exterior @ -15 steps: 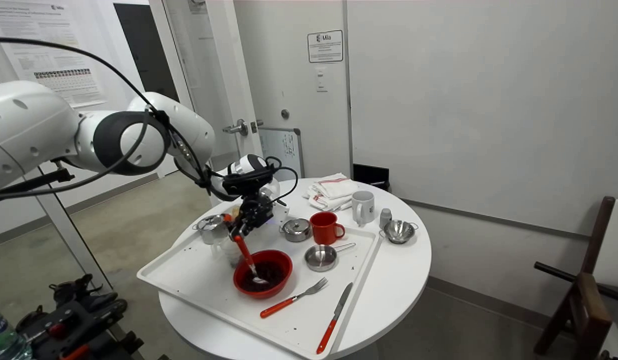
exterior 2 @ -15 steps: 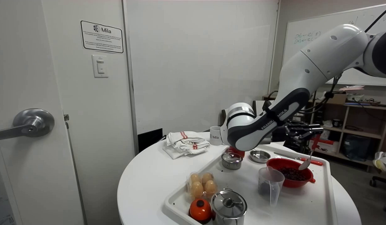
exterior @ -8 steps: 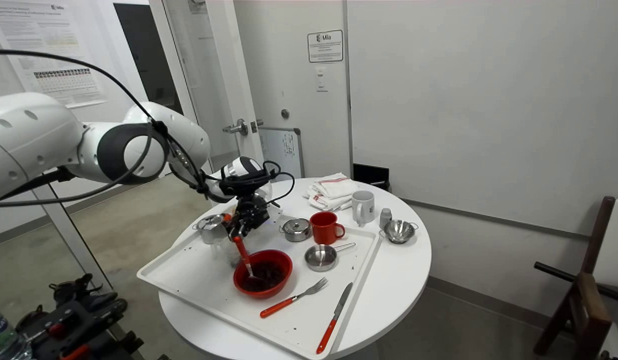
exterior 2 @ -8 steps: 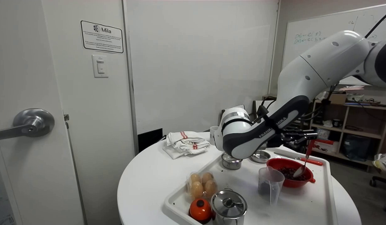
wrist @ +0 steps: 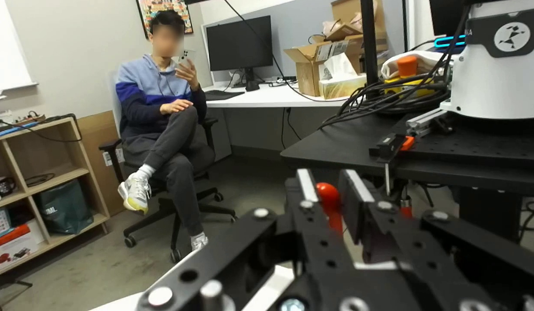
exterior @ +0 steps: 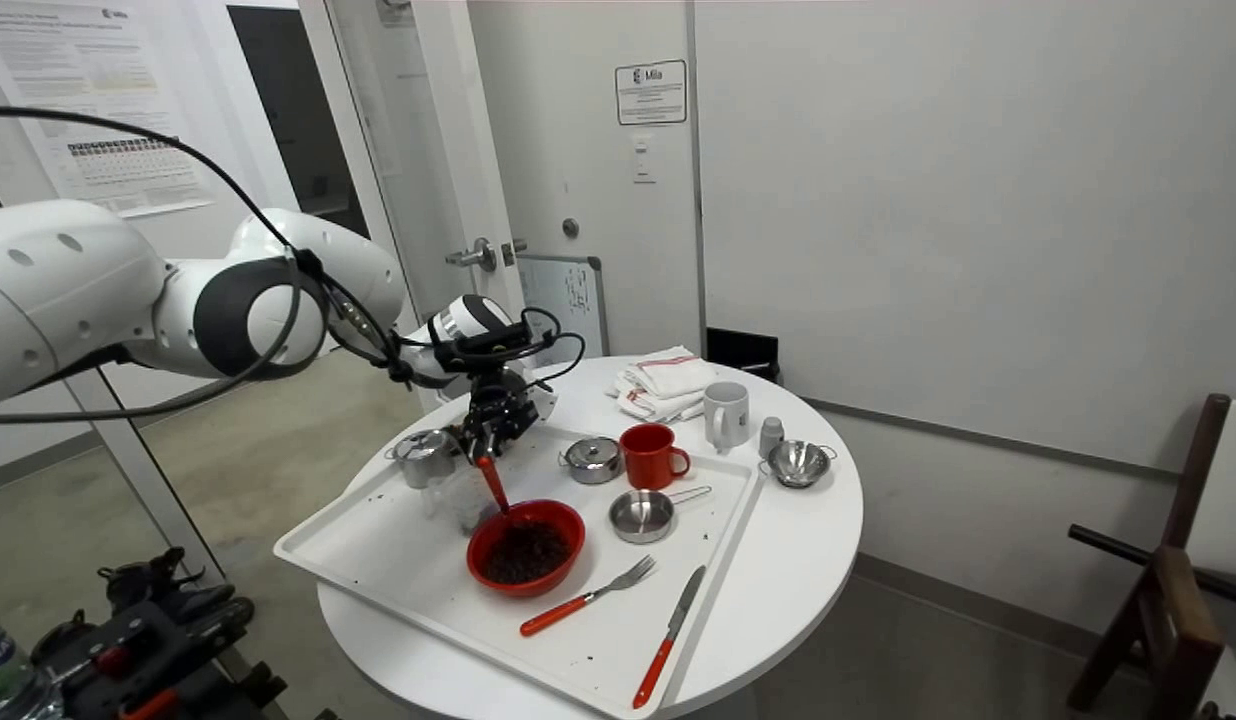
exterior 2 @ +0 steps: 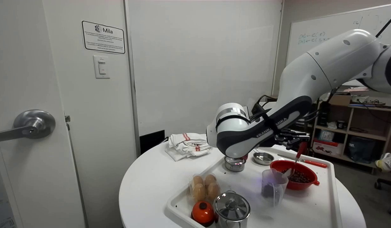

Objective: Use the spoon to mix the contents of the bowl and then put it back

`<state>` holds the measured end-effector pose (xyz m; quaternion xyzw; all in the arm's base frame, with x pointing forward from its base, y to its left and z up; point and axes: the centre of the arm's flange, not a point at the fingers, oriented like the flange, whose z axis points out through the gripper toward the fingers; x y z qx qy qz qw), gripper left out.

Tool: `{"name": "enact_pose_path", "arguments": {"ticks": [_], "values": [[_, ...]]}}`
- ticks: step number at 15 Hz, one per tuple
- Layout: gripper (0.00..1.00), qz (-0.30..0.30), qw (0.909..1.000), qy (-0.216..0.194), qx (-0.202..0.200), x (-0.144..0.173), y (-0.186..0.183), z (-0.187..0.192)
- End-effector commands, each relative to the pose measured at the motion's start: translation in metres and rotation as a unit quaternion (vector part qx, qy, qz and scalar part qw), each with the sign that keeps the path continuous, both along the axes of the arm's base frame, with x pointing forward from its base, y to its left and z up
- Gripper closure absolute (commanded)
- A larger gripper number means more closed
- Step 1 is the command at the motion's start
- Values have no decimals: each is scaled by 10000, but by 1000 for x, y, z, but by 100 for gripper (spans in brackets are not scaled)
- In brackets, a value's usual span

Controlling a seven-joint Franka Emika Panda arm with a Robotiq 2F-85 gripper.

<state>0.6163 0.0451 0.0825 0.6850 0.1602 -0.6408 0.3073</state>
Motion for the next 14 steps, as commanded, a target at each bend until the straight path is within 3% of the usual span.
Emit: {"name": "enact_pose_path", "arguments": {"ticks": [1, 5, 8, 11, 14], "values": [[91, -175, 9996, -209, 91, 52, -27, -23], [91, -624, 9978, -180, -102, 47, -83, -50], [91, -804, 9967, -101, -79, 29, -109, -50], [91, -878, 9961, -107, 51, 15, -109, -36], [91, -791, 9961, -123, 382, 4, -85, -15]]}}
